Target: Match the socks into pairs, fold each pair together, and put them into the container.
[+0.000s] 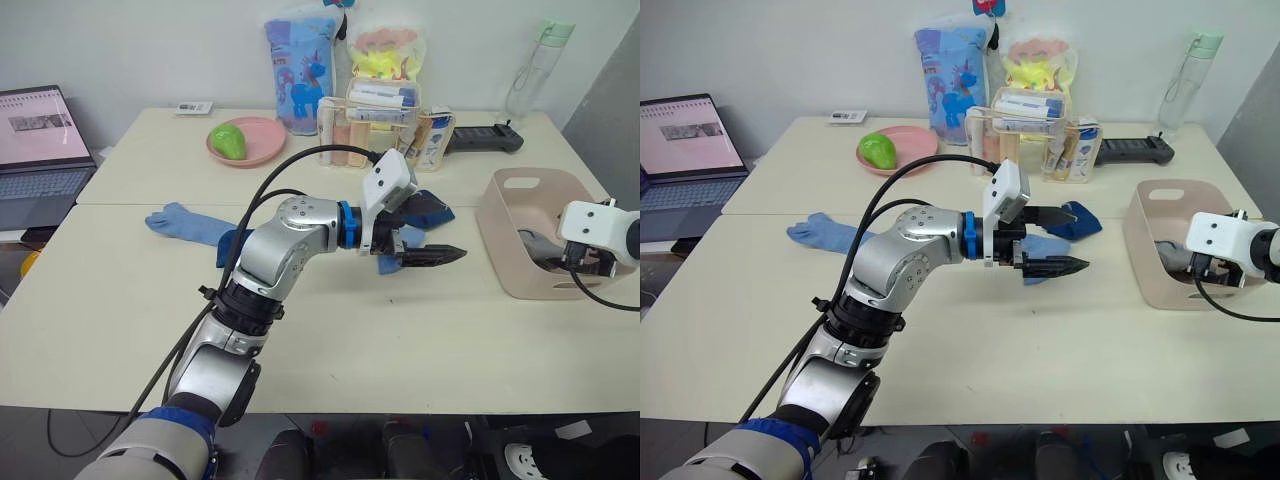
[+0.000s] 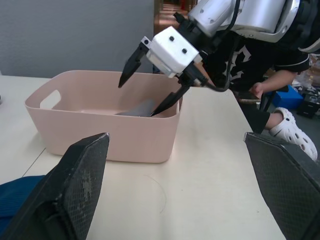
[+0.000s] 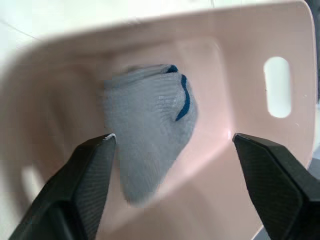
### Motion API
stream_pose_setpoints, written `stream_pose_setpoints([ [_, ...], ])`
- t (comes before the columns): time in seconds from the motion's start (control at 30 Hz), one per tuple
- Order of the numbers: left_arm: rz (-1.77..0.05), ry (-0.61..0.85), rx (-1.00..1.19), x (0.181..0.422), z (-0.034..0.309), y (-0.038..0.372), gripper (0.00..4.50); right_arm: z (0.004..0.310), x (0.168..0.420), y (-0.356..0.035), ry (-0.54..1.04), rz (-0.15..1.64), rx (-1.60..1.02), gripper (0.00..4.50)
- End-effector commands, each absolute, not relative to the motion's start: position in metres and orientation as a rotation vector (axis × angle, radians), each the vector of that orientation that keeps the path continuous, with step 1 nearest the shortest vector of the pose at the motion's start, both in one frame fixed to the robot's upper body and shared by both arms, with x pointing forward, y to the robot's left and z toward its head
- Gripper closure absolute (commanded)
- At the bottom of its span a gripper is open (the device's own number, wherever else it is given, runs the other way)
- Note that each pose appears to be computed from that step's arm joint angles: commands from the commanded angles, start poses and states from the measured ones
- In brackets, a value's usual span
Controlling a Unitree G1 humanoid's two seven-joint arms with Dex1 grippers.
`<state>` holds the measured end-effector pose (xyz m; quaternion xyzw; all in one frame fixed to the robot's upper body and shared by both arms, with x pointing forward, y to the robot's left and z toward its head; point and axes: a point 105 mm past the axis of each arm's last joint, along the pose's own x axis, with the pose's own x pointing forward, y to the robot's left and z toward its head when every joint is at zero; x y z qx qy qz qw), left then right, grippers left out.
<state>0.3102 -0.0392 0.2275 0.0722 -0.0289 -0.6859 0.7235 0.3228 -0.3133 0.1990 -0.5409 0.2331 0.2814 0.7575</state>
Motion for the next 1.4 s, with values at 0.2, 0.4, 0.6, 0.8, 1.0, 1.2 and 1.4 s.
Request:
stream_pose_setpoints([
  [0.2, -1.54, -0.1, 0.166, 0.305, 0.237, -0.043, 0.0, 0.243, 0.306, -0.301, 0.41, 0.544, -1.146, 0.44],
  [0.4, -1.455, -0.133, 0.172, 0.312, 0.241, -0.021, 0.0, 0.286, 0.3, -0.288, 0.193, 0.436, -1.025, 0.44],
  [0.6, -1.131, -0.144, 0.25, 0.339, 0.227, 0.072, 0.0, 0.296, 0.299, -0.239, -0.037, 0.496, -0.872, 0.44],
  [0.8, -0.847, -0.029, 0.395, 0.34, 0.191, 0.169, 0.0, 0.255, 0.293, -0.187, -0.077, 0.681, -0.796, 0.44],
  [1.0, -0.672, 0.167, 0.325, 0.306, 0.127, 0.242, 0.0, 0.196, 0.274, -0.146, -0.023, 0.871, -0.654, 0.44],
  [1.2, -0.618, 0.253, 0.221, 0.281, 0.103, 0.267, 0.0, 0.156, 0.254, -0.133, 0.084, 0.942, -0.538, 0.26],
  [1.4, -0.564, 0.241, 0.137, 0.28, 0.106, 0.273, 0.0, 0.149, 0.243, -0.115, 0.098, 0.987, -0.431, 0.02],
])
